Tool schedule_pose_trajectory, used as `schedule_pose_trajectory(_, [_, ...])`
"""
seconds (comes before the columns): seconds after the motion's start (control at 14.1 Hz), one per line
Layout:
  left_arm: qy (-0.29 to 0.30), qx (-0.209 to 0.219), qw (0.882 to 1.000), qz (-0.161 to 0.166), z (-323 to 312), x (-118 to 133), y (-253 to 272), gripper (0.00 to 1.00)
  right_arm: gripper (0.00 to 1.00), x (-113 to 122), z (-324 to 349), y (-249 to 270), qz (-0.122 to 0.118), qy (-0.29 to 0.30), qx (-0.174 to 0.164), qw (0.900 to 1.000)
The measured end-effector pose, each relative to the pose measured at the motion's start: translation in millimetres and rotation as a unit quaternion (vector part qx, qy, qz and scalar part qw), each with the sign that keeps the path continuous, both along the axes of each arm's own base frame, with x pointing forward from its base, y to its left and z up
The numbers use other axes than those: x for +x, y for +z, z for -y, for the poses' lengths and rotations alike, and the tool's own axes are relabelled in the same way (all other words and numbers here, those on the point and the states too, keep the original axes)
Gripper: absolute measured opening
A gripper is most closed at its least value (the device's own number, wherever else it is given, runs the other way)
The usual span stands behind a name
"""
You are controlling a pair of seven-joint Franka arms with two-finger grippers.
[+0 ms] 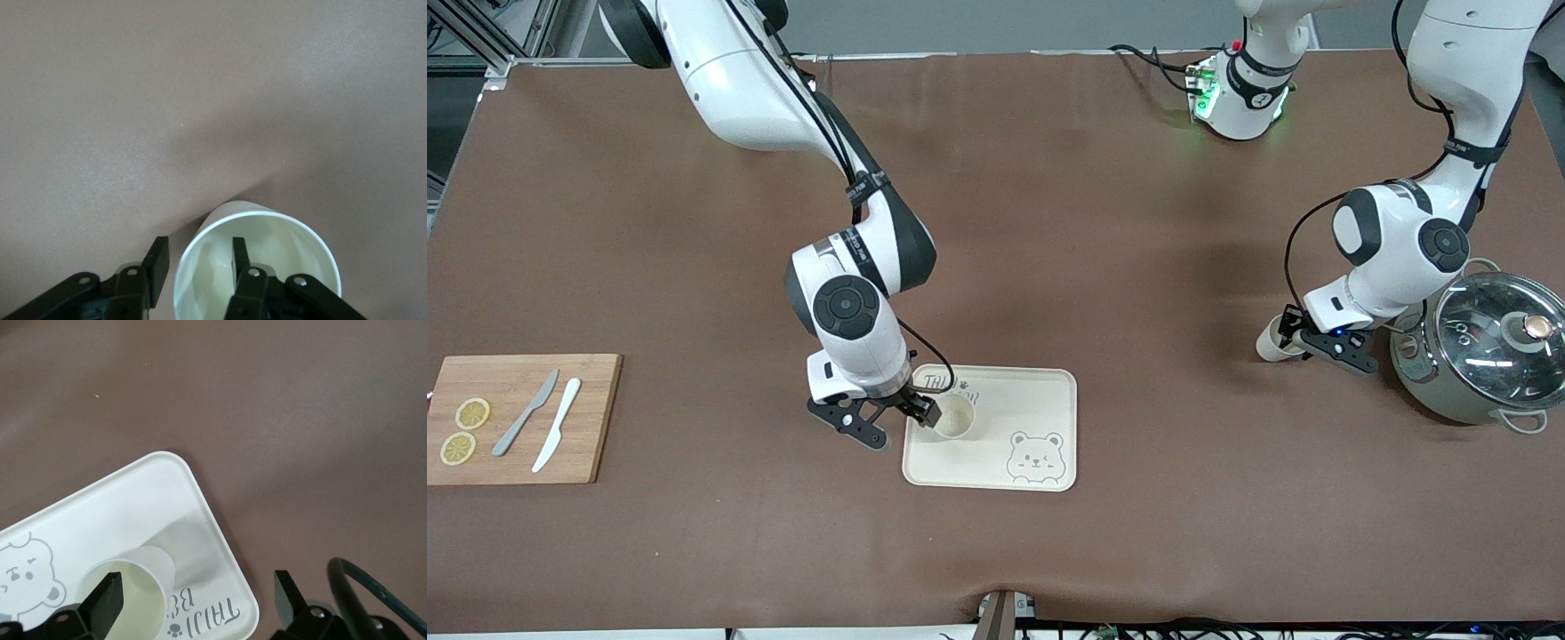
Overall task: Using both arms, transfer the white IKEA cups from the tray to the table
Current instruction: 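Lower the cup beside the pot while the right gripper descends over the cup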
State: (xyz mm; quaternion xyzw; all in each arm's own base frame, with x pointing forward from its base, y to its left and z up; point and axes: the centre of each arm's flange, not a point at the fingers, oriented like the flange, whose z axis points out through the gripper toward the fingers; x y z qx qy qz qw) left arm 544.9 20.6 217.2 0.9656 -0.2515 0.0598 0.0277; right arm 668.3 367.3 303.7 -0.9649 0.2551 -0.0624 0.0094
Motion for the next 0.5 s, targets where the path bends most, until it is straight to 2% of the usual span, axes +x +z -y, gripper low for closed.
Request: schedule_pose_trajectory(0.5, [0.001,0.001,1.0,0.013,-0.6,6.6,13.3,0.52,1.0,0.2,-9.8,-4.3,0.024,-0.035,0.007,0.999])
